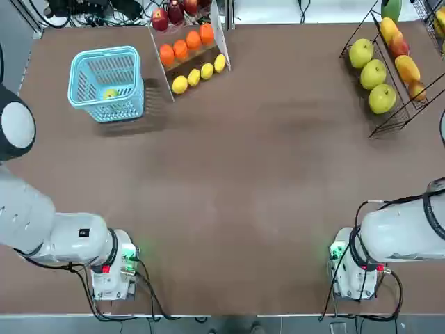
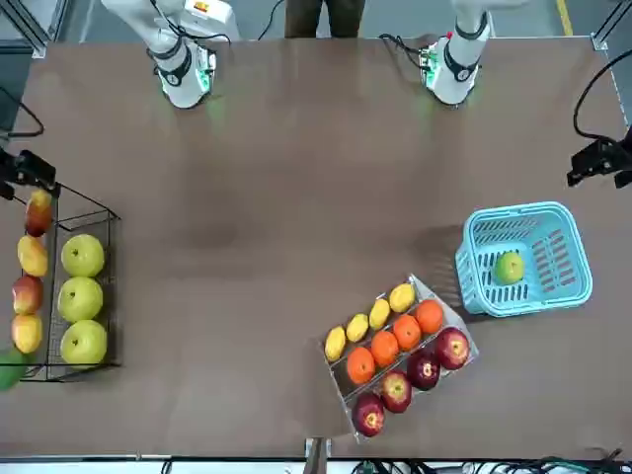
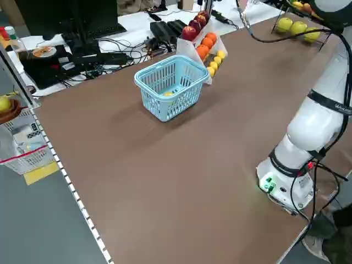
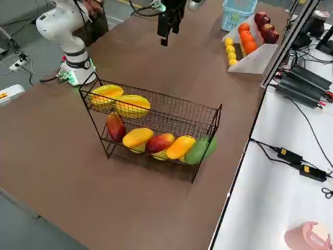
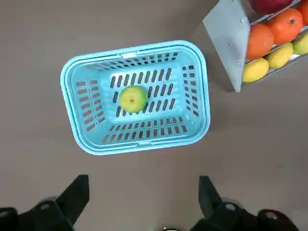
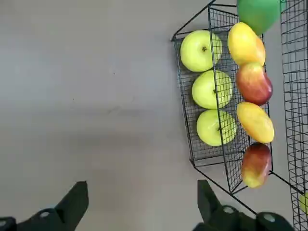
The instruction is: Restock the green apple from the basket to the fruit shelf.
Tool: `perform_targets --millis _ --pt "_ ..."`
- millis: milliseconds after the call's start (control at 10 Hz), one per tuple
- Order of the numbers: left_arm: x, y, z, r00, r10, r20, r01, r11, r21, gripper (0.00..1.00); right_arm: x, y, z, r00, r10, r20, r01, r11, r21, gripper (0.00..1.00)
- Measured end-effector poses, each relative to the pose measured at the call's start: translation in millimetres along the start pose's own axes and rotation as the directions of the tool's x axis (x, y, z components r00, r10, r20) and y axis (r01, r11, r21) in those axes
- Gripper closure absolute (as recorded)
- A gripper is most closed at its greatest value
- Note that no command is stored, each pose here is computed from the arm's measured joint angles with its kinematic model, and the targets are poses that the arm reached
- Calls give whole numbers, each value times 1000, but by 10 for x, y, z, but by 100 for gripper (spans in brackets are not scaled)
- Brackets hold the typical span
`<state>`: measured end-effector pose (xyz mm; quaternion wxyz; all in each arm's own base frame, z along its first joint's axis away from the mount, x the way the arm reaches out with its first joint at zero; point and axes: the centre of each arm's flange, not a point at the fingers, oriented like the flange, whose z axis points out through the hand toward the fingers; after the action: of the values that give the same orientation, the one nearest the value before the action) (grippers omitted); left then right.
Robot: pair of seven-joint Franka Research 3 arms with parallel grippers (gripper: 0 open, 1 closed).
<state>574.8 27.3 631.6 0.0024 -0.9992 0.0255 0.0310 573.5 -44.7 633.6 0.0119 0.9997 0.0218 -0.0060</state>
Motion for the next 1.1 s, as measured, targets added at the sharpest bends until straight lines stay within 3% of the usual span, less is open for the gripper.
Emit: perform_targets --millis 500,800,1100 --pt "52 -248 143 999 -33 9 34 999 -13 0 -15 -122 -6 1000 -21 20 21 1000 5 0" --pt "424 -552 664 997 -76 -6 76 997 -19 0 -27 -150 -8 999 -24 28 24 1000 4 0" --pt "669 -653 1169 994 -107 32 108 994 -27 0 -103 -155 -28 998 -34 60 34 999 10 0"
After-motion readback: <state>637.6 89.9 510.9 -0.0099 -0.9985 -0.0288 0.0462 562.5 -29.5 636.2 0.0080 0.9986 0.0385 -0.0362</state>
